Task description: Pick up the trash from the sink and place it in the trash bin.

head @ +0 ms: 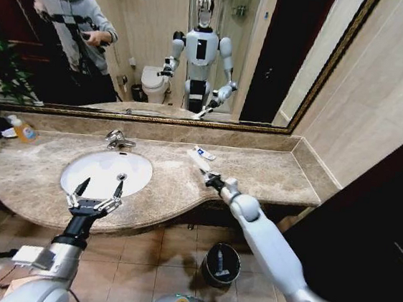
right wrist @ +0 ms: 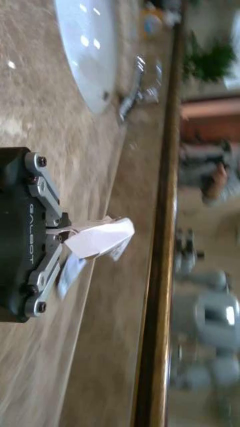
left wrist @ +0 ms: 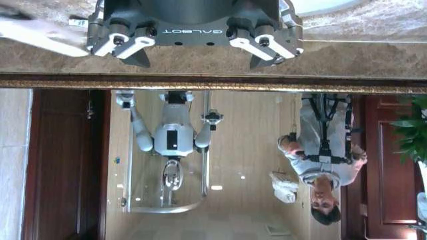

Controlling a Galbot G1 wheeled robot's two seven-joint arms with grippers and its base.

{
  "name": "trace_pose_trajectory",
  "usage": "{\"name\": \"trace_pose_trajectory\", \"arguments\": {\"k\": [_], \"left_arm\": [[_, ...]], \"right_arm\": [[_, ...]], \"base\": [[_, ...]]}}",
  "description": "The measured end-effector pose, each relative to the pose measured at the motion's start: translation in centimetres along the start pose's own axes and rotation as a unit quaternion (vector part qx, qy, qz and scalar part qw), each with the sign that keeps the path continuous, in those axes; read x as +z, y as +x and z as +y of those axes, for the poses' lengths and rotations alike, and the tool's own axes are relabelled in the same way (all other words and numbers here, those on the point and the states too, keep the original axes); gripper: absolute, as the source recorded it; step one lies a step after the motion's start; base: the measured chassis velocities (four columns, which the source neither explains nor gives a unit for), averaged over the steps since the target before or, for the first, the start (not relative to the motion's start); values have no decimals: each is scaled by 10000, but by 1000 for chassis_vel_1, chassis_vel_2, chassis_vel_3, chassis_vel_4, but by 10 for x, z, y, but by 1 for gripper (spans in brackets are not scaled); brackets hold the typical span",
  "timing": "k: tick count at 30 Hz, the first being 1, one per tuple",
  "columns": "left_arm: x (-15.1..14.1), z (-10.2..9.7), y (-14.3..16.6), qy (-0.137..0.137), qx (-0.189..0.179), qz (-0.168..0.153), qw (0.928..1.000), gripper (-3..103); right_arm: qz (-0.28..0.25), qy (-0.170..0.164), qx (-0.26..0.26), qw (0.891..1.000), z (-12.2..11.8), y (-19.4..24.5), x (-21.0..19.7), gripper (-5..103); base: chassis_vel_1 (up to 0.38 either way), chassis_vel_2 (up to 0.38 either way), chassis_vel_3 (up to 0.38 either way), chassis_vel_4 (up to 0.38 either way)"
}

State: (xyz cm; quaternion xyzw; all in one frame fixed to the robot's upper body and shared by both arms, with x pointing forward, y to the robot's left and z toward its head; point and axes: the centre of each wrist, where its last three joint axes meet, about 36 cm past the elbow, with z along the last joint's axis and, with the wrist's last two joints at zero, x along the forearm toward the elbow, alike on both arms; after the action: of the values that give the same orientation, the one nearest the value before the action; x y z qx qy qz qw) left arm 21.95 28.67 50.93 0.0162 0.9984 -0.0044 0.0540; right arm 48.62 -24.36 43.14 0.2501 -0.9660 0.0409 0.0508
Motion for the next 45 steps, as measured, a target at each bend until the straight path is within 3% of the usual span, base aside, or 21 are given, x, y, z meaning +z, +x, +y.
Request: {"name": "trace_pose_trajectory", "arguments": {"k": [6,12,21,28,33,37,39,42,45], "left_arm": [[0,0,0,0,2,0,10000,100],[0,0,0,0,2,1,10000,100],[0,0,0,0,3,1,10000,100],[0,0,0,0,3,0,10000,100],[0,0,0,0,2,0,10000,100],[0,0,0,0,2,0,10000,100],[0,0,0,0,2,0,10000,100],[0,0,0,0,2,0,10000,100],[0,0,0,0,2,0,10000,100]], "right_arm": [[-270,-422,628,9968,-16,61,-6,0],[-215,-736,1233,9894,-9,119,7,0],[-35,-1047,1694,9800,21,204,40,0],[-43,-1553,1717,9728,67,261,93,0],[123,-1527,1973,9683,74,273,116,0],[691,-1414,2095,9651,88,276,159,0],[738,-1394,2102,9649,89,276,161,0],[1845,-1138,2201,9511,107,263,208,0],[2174,-1028,2153,9465,106,253,225,0]], "base": [[0,0,0,0],[0,0,0,0],[0,0,0,0],[0,0,0,0],[0,0,0,0],[0,0,0,0],[0,0,0,0],[0,0,0,0],[0,0,0,0]]}}
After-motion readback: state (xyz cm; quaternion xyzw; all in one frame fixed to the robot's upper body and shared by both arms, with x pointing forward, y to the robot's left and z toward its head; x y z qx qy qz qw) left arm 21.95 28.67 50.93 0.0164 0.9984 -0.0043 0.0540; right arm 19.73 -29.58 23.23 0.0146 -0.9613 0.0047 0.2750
